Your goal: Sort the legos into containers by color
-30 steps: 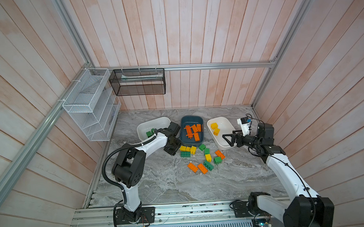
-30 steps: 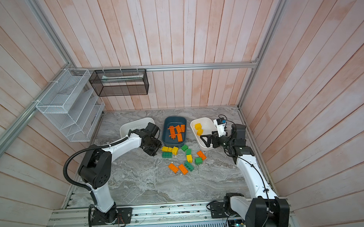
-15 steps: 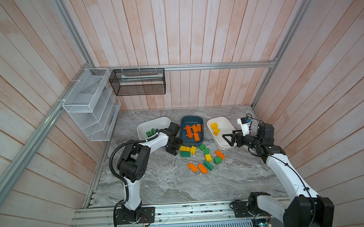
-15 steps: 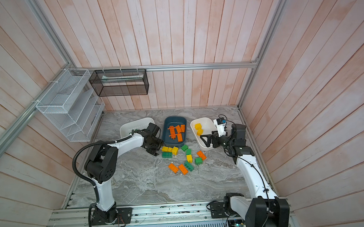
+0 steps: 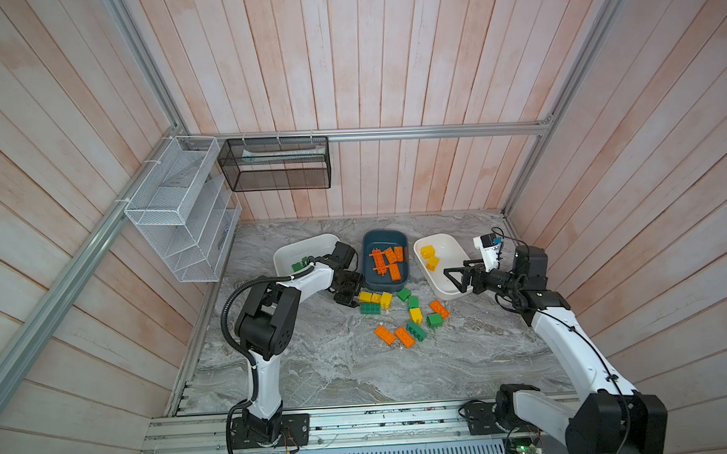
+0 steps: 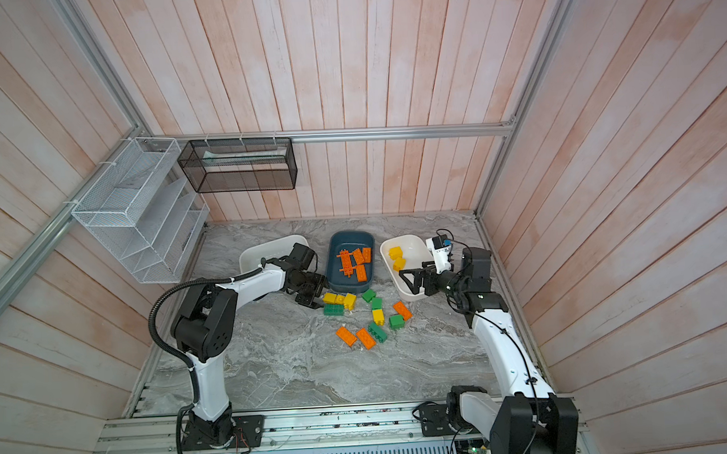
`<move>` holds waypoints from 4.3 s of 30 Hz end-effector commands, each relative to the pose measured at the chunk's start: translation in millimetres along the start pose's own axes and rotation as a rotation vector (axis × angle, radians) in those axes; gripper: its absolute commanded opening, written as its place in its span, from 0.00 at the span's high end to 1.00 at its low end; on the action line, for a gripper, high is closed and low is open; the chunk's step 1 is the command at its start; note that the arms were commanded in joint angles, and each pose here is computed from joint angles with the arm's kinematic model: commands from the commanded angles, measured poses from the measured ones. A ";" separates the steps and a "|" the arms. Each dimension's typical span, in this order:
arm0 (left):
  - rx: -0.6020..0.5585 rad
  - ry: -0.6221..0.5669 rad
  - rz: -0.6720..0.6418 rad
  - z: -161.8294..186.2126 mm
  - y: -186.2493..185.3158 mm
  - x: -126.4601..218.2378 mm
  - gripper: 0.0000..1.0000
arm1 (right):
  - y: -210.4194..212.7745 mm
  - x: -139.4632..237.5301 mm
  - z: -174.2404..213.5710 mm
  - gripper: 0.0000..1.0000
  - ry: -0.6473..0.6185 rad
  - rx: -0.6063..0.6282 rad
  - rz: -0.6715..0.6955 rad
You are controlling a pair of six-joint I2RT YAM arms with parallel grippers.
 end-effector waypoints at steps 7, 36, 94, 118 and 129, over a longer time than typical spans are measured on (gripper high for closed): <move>-0.015 0.016 -0.137 -8.4 19.3 -15.1 0.42 | -0.8 -2.3 -1.0 0.02 -0.001 -0.016 -0.021; -0.223 -0.031 -0.167 30.6 21.3 22.6 0.51 | -1.5 -0.1 6.0 0.02 -0.005 -0.021 -0.020; -2.068 -0.047 -0.180 45.1 36.8 -12.9 0.40 | 3.7 2.3 2.0 0.02 0.002 -0.010 -0.033; -1.928 -0.166 0.198 97.9 -67.6 83.4 0.72 | 0.8 3.4 -9.5 0.02 -0.033 0.016 0.014; -1.827 -0.315 0.514 132.5 -185.9 34.6 0.72 | -9.9 14.6 -30.0 0.02 -0.135 0.042 0.142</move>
Point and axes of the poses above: each gripper's point midway between its finger pads, its own x axis back along the fingers, its own y axis along the line the jaws close on, z = x × y, the point moved 5 cm from there along x, back along the fingers, and after that the axes turned 14 degrees about -x, right-handed, at the moved point
